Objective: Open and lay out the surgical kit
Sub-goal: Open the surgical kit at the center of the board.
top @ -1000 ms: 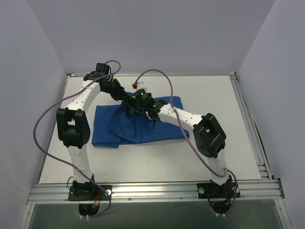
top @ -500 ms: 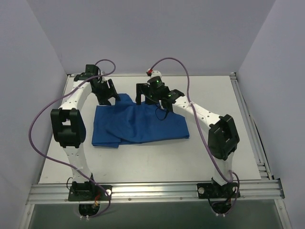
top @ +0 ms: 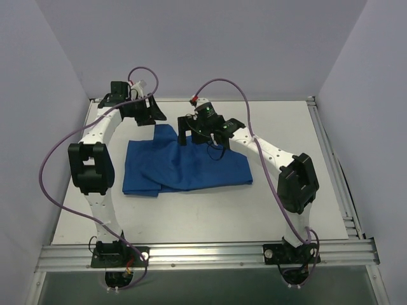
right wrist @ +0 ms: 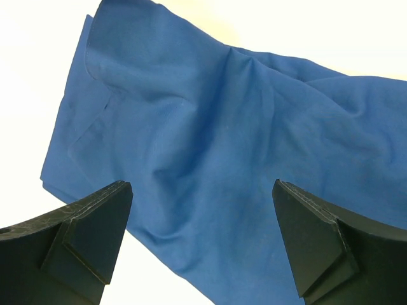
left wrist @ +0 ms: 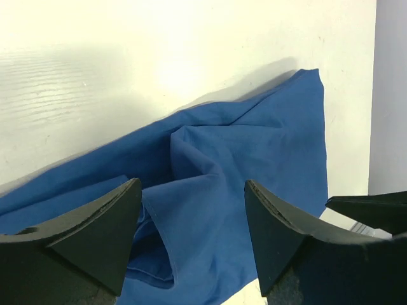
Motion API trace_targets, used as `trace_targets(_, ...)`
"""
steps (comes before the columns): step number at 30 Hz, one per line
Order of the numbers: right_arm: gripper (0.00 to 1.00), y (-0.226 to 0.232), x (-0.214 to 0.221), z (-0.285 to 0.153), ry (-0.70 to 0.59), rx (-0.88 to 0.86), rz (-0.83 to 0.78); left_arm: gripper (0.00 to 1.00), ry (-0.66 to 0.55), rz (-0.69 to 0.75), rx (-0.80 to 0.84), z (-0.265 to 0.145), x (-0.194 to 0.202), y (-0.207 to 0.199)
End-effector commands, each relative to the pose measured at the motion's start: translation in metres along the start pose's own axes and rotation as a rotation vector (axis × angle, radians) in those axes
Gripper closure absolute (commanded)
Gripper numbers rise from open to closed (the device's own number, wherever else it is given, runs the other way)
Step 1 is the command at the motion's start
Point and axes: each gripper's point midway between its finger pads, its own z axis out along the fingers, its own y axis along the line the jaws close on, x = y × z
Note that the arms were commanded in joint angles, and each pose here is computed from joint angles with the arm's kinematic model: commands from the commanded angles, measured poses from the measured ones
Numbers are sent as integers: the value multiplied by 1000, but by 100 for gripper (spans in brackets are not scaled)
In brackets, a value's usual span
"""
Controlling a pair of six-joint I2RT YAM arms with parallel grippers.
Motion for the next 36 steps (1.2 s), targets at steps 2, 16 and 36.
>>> trace_targets(2,2,4,-17,-13,-28,-27,-12,25,-18,77,77,10,-12,-4)
trace_targets(16,2,3,-15,-6,-39,-51,4,80,87,-123,-49,15,25,-15)
trace_targets(36,0,37,-34,8,-170,-179,3,98,47,-680,-64,-7,44,-115)
